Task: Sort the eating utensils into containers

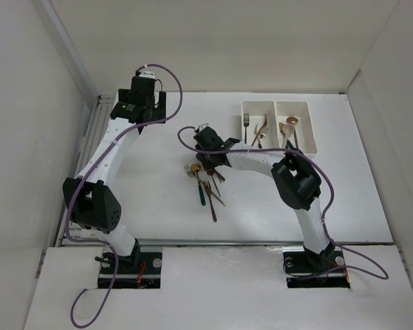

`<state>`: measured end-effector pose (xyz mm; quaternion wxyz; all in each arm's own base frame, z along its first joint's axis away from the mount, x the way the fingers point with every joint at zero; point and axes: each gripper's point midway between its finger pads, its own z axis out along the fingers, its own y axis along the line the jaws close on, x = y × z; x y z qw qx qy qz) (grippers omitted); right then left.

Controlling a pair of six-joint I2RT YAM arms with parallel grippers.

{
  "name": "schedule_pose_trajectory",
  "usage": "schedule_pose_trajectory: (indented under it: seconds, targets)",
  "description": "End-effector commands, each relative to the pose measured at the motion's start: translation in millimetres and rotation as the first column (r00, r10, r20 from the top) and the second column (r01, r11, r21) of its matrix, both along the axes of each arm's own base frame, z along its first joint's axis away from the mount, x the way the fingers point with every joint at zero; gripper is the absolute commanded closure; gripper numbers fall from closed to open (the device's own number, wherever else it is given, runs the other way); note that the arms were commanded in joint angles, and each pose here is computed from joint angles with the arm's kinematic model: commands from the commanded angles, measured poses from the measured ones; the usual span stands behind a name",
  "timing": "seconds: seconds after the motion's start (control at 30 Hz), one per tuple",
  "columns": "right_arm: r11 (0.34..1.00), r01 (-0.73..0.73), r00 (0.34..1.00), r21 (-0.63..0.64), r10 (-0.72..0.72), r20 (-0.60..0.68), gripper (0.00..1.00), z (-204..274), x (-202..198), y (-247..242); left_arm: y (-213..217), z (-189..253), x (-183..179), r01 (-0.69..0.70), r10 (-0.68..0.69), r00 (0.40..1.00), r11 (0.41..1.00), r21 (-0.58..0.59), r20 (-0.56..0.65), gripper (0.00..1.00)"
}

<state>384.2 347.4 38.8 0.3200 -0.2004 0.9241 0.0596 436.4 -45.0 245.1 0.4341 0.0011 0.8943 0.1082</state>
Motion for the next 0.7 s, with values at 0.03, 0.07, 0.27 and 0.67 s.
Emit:
schedule_pose_trajectory:
  seconds: [0.03,0.07,0.27,0.67]
  targets:
    - [1.0,0.001,0.999,0.022,-0.001,-0.036,0.63,-2.8,-12.3,-2.0,4.9,20.2,-4.3,-0.011,0.011,0.998,1.0,-0.003,0.058,0.0]
    - [1.0,0.002,0.999,0.014,-0.001,-0.044,0.63,-4.0,-14.0,-3.8,4.9,20.2,-4.3,-0.011,0.011,0.998,1.0,-0.003,0.058,0.0]
    - [1.0,0.009,0.999,0.025,-0.008,-0.041,0.8,0.0,-17.7,-7.1,4.9,20.2,-4.3,-0.011,0.011,0.998,1.0,-0.003,0.058,0.0]
    - [0.998,0.016,0.998,0.067,-0.02,0.06,1.0,58.5,-16.9,-17.6,1.7,19.4,-4.1,0.004,-0.003,0.998,1.0,-0.014,0.055,0.0]
